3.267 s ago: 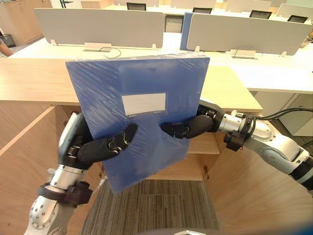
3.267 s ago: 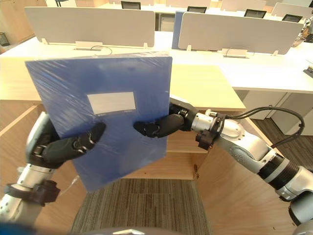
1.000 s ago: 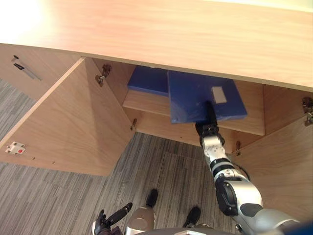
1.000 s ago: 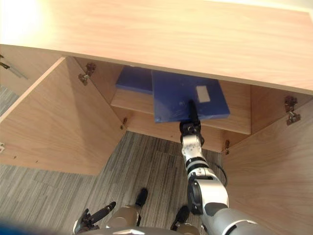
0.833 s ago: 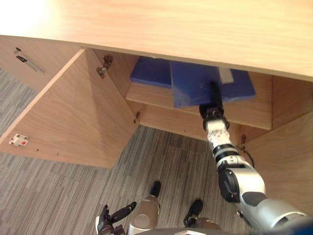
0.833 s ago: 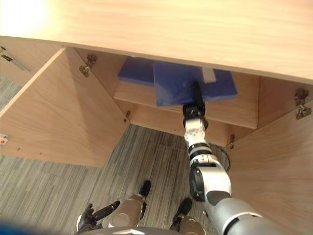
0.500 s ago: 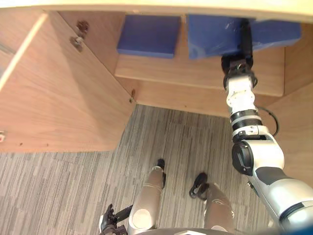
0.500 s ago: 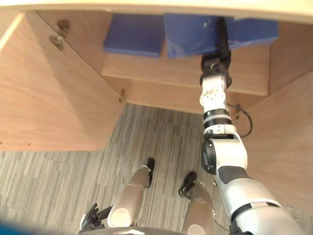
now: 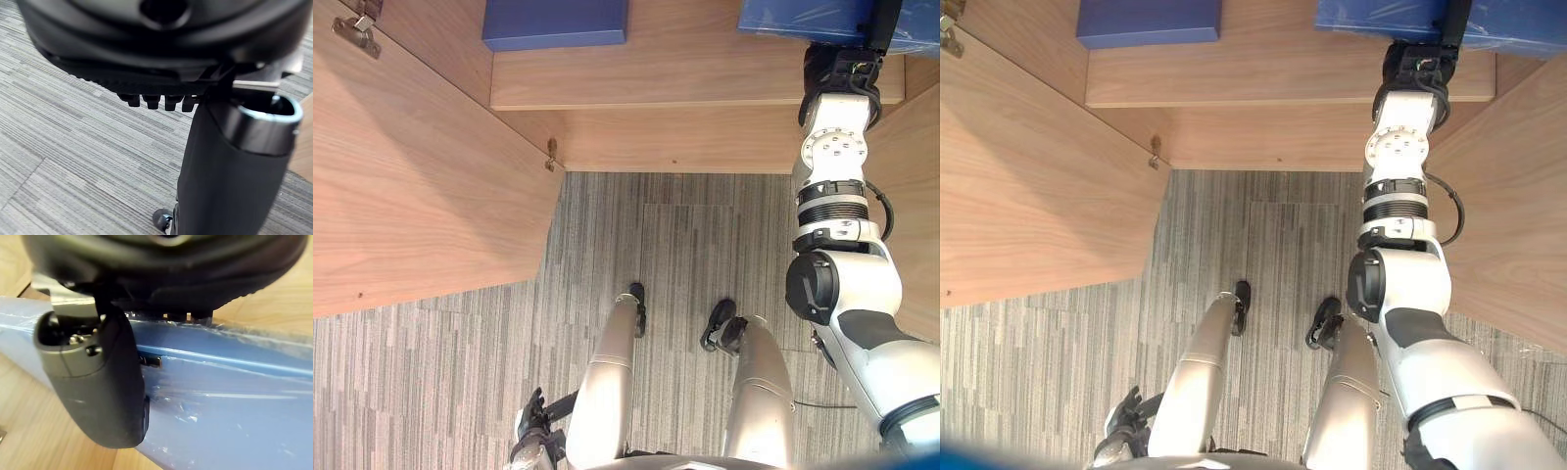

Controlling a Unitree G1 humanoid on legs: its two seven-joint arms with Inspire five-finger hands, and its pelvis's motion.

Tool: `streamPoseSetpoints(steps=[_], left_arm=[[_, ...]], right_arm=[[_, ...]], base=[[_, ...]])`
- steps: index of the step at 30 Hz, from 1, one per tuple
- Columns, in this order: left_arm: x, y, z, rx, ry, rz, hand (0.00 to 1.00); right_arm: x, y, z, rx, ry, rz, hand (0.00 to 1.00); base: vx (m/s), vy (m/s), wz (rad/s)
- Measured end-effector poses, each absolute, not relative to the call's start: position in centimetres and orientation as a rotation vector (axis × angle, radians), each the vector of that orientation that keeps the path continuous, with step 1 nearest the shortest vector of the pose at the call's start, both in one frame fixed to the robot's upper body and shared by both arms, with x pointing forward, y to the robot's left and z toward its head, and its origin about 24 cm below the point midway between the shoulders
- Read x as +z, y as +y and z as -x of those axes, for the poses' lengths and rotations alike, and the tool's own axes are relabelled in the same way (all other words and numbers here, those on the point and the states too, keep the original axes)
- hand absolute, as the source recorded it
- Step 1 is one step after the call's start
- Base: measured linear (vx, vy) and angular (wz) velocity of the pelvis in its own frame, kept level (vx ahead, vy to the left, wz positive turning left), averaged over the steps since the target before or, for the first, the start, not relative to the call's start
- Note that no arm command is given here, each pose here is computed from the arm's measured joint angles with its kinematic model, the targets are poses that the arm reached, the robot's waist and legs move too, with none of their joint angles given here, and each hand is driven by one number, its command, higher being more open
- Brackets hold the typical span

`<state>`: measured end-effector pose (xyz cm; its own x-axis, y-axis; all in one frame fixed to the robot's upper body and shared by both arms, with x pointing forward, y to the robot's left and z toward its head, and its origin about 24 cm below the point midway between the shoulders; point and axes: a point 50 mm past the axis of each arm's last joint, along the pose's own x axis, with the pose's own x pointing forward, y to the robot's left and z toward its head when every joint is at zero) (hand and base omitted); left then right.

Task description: Walk over to the cabinet, pick up the folder, carry it to the office cabinet, place the folder inside the office cabinet, then close the office cabinet door

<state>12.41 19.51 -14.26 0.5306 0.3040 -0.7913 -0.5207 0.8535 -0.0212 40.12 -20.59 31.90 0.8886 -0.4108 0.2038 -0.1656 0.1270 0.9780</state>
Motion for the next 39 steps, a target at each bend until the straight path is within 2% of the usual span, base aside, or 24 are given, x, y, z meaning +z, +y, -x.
streamPoseSetpoints(steps=[8, 17, 23, 34, 39], left_arm=[[-13.8, 19.4, -13.3, 0.51, 0.852, 0.27, 1.0], [-13.8, 19.5, -13.3, 0.515, 0.851, 0.265, 1.0], [-13.7, 19.5, -13.4, 0.514, 0.847, 0.257, 1.0], [-13.6, 20.1, -13.4, 0.514, 0.838, 0.228, 1.0], [-13.5, 20.1, -13.5, 0.513, 0.836, 0.227, 1.0]], right_arm=[[38.0, -18.7, -38.7, -0.083, -0.568, -1.467, 1.0], [41.1, -16.9, -37.9, 0.018, -0.606, -1.323, 1.0], [40.2, -16.3, -38.6, 0.008, -0.56, -1.323, 1.0], [31.3, -13.9, -42.2, -0.119, -0.219, -1.091, 1.0], [29.1, -13.1, -42.8, -0.13, -0.125, -0.956, 1.0]], base=[[0.0, 0.008, 0.01], [0.0, 0.007, 0.01], [-0.02, 0.013, -0.05], [-0.03, 0.001, -0.09], [-0.01, 0.004, -0.07]])
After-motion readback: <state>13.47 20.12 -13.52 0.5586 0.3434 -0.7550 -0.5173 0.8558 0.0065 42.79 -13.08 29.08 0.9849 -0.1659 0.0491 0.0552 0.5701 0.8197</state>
